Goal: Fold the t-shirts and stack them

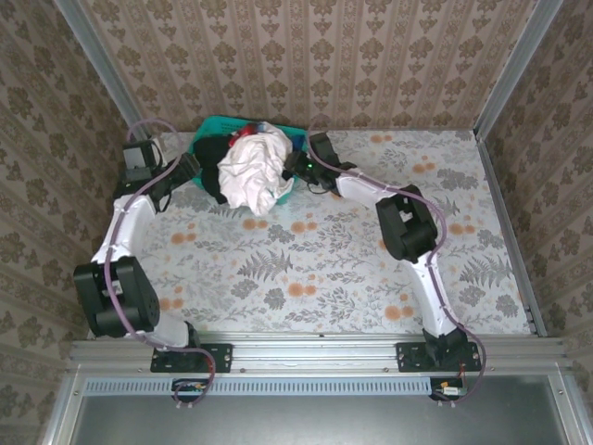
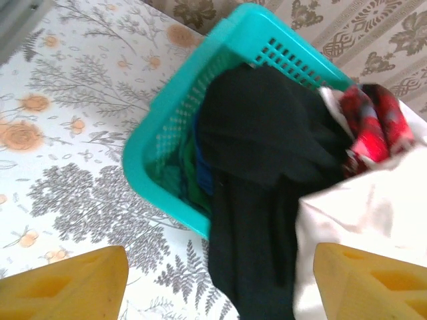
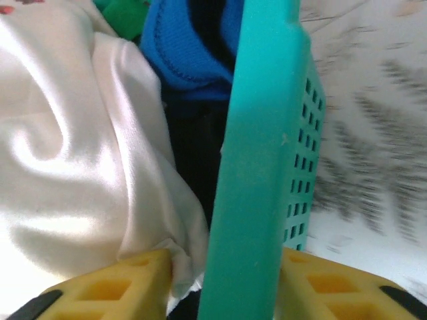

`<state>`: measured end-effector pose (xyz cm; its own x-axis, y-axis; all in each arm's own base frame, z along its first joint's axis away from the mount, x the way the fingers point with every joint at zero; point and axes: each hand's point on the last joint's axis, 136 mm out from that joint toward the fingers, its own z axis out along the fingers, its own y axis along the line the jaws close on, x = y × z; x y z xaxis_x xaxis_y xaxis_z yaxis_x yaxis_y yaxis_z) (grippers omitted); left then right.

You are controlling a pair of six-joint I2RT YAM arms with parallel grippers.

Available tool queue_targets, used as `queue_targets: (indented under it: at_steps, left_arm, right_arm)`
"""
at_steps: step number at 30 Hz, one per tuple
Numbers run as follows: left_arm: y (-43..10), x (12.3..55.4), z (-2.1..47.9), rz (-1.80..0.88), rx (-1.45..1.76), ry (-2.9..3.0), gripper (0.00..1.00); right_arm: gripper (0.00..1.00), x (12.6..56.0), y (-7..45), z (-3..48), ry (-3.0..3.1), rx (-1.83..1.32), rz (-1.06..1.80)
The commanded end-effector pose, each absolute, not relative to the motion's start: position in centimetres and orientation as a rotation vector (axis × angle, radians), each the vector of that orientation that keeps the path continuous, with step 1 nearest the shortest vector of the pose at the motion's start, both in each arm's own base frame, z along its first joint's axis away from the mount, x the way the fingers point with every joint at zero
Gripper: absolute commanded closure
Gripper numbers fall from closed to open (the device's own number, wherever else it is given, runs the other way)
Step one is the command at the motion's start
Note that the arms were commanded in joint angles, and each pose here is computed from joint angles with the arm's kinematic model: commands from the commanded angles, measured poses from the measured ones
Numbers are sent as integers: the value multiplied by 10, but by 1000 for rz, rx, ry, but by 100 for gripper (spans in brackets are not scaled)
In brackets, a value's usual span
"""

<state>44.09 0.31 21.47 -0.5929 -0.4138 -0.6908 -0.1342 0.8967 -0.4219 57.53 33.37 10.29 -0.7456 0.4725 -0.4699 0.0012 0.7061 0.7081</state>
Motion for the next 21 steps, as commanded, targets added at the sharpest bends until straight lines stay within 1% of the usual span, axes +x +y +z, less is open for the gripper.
queue_targets:
  at_steps: [1, 3, 5, 8, 10, 12, 14, 15, 16, 17, 19, 21]
  left_arm:
    - [-12, 421, 201, -357, -303, 2283, 24]
    - [-34, 418, 201, -342, -203, 2317, 24]
    - [-62, 414, 204, -311, -84, 2340, 24]
    - [-108, 409, 210, -335, 105, 2336, 24]
    - [-139, 406, 212, -355, 226, 2320, 24]
    - [-164, 406, 210, -349, 321, 2320, 23]
    - [-184, 410, 203, -320, 385, 2337, 20]
    - [-195, 413, 197, -301, 415, 2349, 17]
    - [-205, 417, 192, -285, 439, 2357, 12]
    - [-217, 419, 187, -279, 472, 2365, 11]
    - [-236, 431, 173, -251, 501, 2385, 12]
    - [-243, 445, 158, -228, 486, 2429, 14]
  right_arm:
    - [51, 575, 382, 108, 2287, 222, 1071]
    - [49, 577, 394, 111, 2310, 166, 1072]
    - [43, 576, 395, 119, 2332, 127, 1031]
    - [27, 568, 375, 148, 2334, 104, 913]
    - [22, 561, 347, 168, 2327, 105, 809]
    - [19, 553, 315, 183, 2310, 139, 760]
    - [17, 545, 281, 189, 2305, 194, 725]
    - [17, 540, 259, 187, 2315, 230, 698]
    - [17, 534, 237, 180, 2328, 276, 667]
    - [18, 529, 217, 176, 2332, 321, 650]
    - [18, 512, 172, 164, 2324, 420, 615]
    - [18, 496, 135, 159, 2302, 483, 580]
